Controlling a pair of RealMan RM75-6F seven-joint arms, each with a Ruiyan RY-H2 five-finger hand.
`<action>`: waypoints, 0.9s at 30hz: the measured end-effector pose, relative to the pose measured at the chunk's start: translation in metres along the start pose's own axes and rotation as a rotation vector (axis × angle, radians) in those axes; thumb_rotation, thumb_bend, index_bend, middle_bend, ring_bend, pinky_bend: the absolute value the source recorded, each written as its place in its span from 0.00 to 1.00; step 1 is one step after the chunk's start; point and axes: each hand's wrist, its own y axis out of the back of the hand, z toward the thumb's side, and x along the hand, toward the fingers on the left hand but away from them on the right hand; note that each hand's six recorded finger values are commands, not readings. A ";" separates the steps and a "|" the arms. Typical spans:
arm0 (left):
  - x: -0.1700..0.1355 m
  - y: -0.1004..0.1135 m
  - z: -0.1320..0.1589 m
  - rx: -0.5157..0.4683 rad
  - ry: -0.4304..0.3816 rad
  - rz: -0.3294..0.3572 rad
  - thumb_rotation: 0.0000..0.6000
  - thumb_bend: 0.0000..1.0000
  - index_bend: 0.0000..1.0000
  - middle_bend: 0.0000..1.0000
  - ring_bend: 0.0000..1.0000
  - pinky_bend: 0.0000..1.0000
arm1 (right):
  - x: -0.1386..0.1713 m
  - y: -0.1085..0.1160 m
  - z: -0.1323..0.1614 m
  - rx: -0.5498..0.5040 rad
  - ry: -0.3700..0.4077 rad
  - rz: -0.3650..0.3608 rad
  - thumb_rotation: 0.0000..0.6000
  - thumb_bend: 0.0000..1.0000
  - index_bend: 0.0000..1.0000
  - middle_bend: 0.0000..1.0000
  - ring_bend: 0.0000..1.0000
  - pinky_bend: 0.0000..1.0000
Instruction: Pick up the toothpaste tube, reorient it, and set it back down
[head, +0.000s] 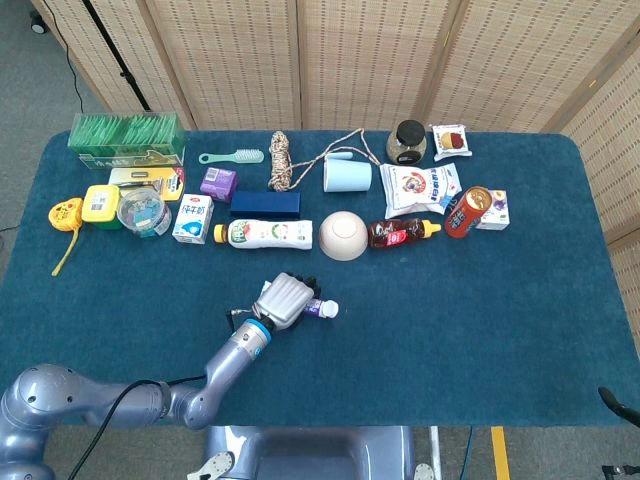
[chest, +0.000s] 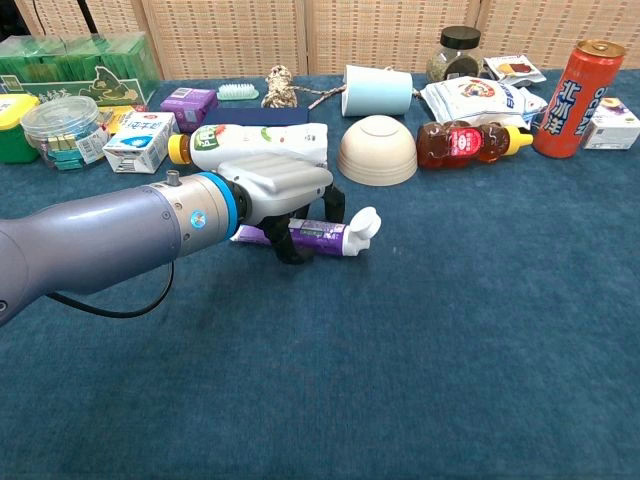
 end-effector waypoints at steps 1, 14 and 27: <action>0.000 0.000 0.000 -0.003 0.000 0.000 1.00 0.41 0.43 0.37 0.41 0.42 | 0.000 0.000 0.000 0.000 0.000 -0.001 1.00 0.00 0.00 0.00 0.00 0.00; -0.001 0.000 -0.001 -0.023 -0.010 0.022 1.00 0.49 0.52 0.45 0.49 0.48 | -0.001 0.000 0.001 0.000 0.001 -0.003 1.00 0.00 0.00 0.00 0.00 0.00; -0.011 0.013 -0.020 -0.013 -0.037 0.086 1.00 0.60 0.61 0.52 0.56 0.57 | -0.006 -0.002 0.008 -0.009 0.031 0.004 1.00 0.00 0.00 0.00 0.00 0.00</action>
